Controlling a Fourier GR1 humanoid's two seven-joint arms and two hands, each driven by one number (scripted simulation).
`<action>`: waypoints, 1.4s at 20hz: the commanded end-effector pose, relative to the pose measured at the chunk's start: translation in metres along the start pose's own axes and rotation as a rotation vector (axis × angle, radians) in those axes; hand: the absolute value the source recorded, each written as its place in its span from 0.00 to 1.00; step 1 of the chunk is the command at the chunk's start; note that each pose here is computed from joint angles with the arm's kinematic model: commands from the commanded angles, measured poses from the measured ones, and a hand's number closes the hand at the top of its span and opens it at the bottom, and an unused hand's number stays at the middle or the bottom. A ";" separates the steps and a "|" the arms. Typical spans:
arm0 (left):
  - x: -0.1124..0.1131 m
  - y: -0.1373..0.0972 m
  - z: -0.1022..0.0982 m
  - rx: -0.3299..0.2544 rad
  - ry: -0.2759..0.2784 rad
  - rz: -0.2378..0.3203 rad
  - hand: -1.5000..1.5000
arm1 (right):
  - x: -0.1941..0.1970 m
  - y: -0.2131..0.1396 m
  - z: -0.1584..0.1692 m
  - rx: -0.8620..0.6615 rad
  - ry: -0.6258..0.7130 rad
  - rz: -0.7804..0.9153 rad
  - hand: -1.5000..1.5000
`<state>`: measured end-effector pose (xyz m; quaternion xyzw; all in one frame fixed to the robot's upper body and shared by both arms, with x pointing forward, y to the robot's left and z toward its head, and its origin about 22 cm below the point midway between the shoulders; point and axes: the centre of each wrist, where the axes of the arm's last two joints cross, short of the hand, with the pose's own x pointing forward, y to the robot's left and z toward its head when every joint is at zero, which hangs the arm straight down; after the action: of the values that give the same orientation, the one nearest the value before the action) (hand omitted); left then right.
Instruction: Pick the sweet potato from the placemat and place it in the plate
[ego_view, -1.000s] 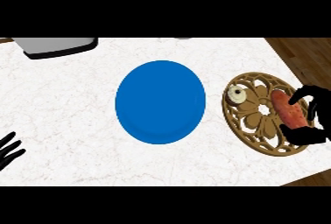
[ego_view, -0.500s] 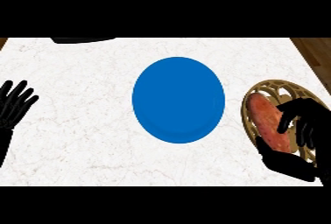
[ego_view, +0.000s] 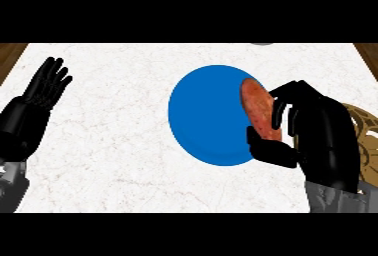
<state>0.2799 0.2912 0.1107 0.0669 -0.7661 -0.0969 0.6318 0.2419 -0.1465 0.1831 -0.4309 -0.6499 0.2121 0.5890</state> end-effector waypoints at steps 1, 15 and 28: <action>0.012 -0.003 -0.017 -0.023 -0.003 0.003 0.50 | 0.020 0.046 -0.013 0.030 0.115 -0.005 1.00; 0.008 -0.018 -0.008 -0.045 0.000 0.009 0.50 | 0.003 0.144 -0.095 0.155 0.204 0.098 1.00; -0.021 -0.023 -0.009 -0.045 0.003 0.006 0.50 | -0.009 0.168 -0.122 -0.009 0.208 -0.252 0.00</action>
<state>0.3014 0.2746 0.1006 0.0517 -0.7664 -0.1115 0.6305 0.4052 -0.0884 0.0767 -0.3773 -0.6008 0.1339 0.6919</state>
